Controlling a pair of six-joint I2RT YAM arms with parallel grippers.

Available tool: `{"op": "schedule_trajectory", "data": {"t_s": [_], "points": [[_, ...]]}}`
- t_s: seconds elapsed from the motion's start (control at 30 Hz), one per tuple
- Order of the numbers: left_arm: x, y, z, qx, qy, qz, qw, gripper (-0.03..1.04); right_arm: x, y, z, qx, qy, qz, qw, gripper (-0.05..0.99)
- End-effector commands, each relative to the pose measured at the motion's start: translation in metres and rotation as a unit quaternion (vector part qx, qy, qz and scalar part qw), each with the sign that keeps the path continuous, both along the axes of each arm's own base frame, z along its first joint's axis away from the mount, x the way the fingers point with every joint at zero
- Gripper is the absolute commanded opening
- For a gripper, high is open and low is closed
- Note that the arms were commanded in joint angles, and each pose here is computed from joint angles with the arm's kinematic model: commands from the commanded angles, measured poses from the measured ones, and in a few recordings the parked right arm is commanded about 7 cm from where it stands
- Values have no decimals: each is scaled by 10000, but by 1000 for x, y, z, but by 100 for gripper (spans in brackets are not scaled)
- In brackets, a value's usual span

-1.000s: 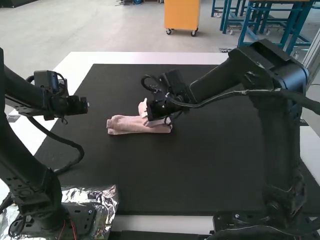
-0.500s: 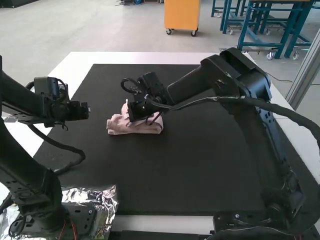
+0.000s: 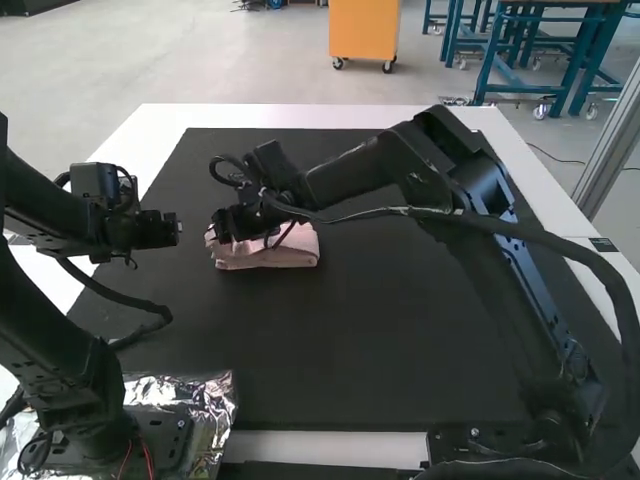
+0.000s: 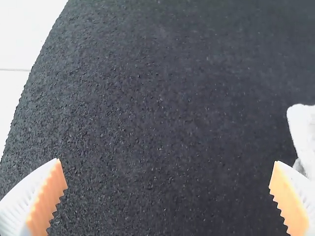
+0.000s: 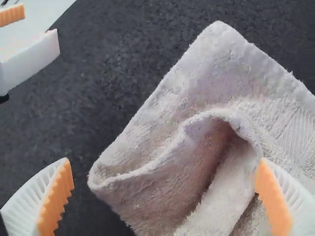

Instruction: Fold the towel.

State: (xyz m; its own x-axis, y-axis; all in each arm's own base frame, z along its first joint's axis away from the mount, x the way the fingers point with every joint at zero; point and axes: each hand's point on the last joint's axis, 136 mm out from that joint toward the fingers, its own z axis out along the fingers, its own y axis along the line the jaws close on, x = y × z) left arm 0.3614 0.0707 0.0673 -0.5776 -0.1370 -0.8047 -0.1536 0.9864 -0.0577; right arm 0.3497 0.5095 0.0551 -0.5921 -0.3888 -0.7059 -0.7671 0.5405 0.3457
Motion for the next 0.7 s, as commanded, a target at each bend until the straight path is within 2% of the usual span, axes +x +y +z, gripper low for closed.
{"op": "schedule_trajectory", "data": {"t_s": [0.0, 0.13, 0.2, 0.23, 0.27, 0.3, 0.33, 0.37, 0.43, 0.67], "points": [[1, 0, 8, 59, -129, -25, 9999, 97, 5, 7, 45, 203, -391, 55, 9990, 90], [2, -1, 10, 67, -152, -50, 9998, 97, 7, 2, 97, 522, -650, 7, 9965, 90], [2, -1, 9, 65, -144, -58, 9999, 97, 12, -8, 104, 531, -672, -84, 9963, 88], [3, -1, 11, 70, -167, -58, 9998, 97, 13, -13, 101, 529, -608, -89, 9967, 78], [3, -2, 10, 73, -158, -60, 9998, 97, 14, -19, 98, 518, -530, -59, 9972, 63], [4, -1, 11, 70, -167, -58, 9998, 97, 11, -24, 93, 518, -423, -4, 9978, 41], [4, -1, 11, 70, -167, -58, 9998, 97, 9, -30, 85, 510, -310, 55, 9982, 12], [4, -1, 11, 78, -181, -59, 9998, 97, 12, -35, 82, 550, -331, 17, 9979, -3], [4, -1, 13, 78, -197, -58, 9998, 97, 11, -36, 79, 728, -373, 44, 9966, -2], [5, -1, 24, 114, -353, -55, 9993, 97, 9, -43, 41, 804, -298, 24, 9963, -3]]}}
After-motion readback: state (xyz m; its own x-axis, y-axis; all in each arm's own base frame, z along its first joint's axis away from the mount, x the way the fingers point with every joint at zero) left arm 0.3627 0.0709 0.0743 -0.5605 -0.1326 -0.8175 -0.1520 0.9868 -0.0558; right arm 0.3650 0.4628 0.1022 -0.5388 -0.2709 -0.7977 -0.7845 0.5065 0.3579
